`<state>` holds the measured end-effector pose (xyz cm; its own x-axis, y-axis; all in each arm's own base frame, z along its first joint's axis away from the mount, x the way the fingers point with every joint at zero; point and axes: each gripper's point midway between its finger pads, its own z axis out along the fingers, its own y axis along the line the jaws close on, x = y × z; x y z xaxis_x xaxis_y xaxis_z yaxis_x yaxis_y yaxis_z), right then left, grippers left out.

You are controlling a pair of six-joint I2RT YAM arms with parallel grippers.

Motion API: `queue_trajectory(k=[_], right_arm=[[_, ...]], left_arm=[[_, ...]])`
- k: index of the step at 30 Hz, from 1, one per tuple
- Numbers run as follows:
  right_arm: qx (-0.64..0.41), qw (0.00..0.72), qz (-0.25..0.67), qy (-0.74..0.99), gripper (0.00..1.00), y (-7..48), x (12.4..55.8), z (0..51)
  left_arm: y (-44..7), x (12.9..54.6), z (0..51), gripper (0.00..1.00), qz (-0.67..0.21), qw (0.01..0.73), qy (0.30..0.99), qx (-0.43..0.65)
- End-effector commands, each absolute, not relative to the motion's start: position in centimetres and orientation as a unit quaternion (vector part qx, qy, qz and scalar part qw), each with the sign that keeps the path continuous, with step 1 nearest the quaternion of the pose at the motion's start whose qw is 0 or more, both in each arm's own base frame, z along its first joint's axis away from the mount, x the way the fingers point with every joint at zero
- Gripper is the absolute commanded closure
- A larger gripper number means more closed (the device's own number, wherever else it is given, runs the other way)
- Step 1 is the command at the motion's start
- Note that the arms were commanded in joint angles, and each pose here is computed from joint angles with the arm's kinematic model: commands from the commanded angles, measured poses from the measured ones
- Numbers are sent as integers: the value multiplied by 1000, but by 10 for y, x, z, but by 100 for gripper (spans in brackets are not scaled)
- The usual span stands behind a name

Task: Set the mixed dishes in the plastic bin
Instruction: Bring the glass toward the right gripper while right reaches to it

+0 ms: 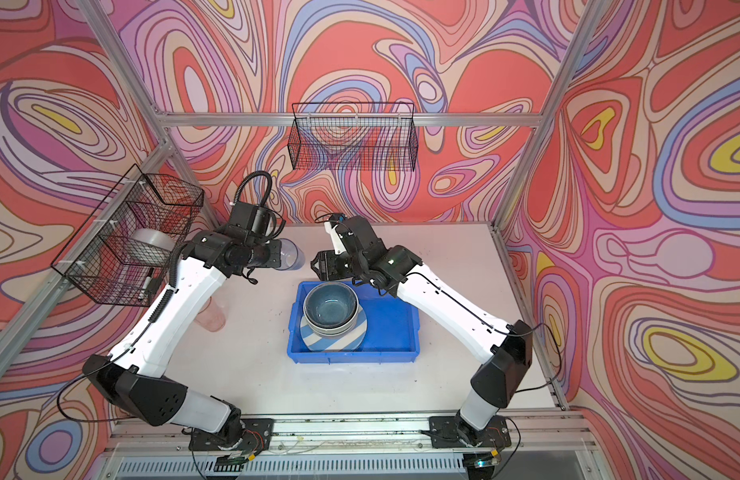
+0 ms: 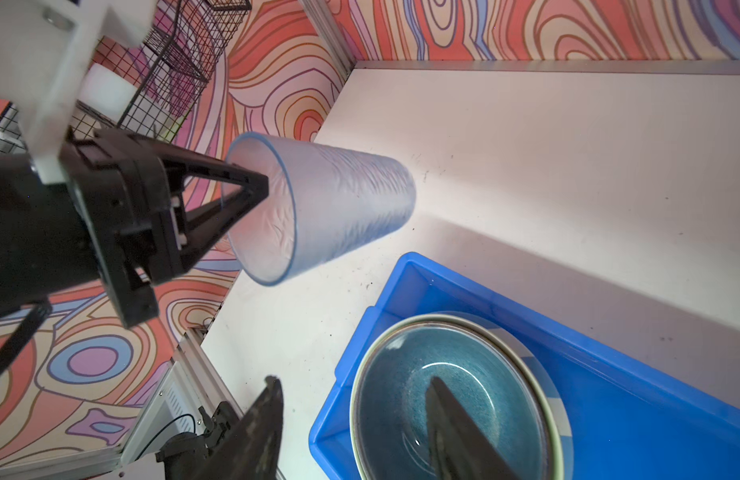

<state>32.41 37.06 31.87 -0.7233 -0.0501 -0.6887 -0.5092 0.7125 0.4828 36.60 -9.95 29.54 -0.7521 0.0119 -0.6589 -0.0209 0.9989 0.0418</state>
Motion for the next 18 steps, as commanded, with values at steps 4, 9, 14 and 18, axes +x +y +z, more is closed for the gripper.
queue_trajectory(k=[4,9,14,18], right_arm=[[-161,340,385,843,45,399,330,335],[-140,349,386,842,48,404,340,335],[-126,350,367,853,49,410,354,315],[-127,349,349,860,50,416,359,305]], left_arm=[[-104,353,308,100,26,382,924,-16],[-110,351,313,100,23,388,921,-14],[-113,350,316,100,23,393,919,-6],[-111,350,319,100,34,392,919,3]])
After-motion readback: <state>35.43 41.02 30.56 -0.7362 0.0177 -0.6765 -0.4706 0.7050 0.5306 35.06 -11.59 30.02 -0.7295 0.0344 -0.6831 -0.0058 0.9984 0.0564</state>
